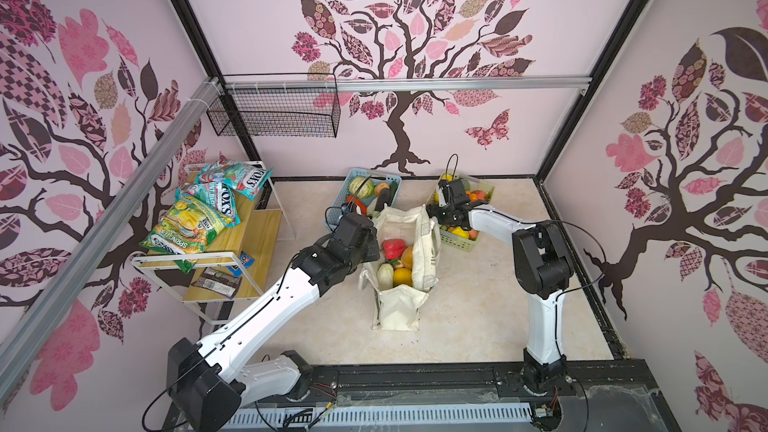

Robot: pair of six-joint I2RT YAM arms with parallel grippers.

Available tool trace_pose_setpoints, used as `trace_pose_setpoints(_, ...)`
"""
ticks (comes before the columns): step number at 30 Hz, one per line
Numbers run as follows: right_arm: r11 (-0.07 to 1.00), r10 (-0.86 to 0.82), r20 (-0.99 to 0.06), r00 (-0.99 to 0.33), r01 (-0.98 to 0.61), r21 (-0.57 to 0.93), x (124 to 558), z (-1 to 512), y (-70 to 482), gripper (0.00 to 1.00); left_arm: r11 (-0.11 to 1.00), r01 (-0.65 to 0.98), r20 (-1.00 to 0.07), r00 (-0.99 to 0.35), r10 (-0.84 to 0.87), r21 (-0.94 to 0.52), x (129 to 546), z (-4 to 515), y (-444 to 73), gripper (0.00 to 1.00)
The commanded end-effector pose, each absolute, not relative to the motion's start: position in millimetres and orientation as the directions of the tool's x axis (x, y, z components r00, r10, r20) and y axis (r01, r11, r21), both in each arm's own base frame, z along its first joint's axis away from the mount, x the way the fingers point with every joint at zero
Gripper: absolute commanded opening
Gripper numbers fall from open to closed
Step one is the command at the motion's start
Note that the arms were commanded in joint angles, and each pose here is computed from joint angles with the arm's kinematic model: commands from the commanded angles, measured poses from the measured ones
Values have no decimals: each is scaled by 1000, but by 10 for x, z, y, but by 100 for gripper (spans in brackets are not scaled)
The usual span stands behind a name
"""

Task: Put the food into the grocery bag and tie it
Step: 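Move the right gripper to the fruit basket while the left holds the bag, then grasp the pale pear with the right gripper and lift it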

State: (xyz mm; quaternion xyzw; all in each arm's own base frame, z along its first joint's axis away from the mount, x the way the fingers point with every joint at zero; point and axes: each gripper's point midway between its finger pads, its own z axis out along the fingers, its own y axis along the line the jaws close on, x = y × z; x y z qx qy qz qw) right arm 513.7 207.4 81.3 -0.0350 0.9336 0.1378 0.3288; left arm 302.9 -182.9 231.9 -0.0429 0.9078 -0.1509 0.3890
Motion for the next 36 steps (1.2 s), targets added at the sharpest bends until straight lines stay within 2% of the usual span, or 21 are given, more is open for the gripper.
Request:
trace_pose_setpoints(1, 965, -3, -578, -816, -153, 212, 5117, 572, 2048, 71, 944, 58, -714, -669, -206, -326, 3063, 2421, -1855, 0)
trace_pose_setpoints(10, 961, -1, -590, -808, -164, 223, 5108, 684, 2064, 62, 944, 58, -715, -668, -206, -326, 3047, 2424, -1846, 0)
trace_pose_setpoints(36, 969, 11, -760, -649, -181, 168, 4974, 1944, 1846, 60, 937, 81, -715, -669, -202, -341, 2994, 2465, -1917, 0)
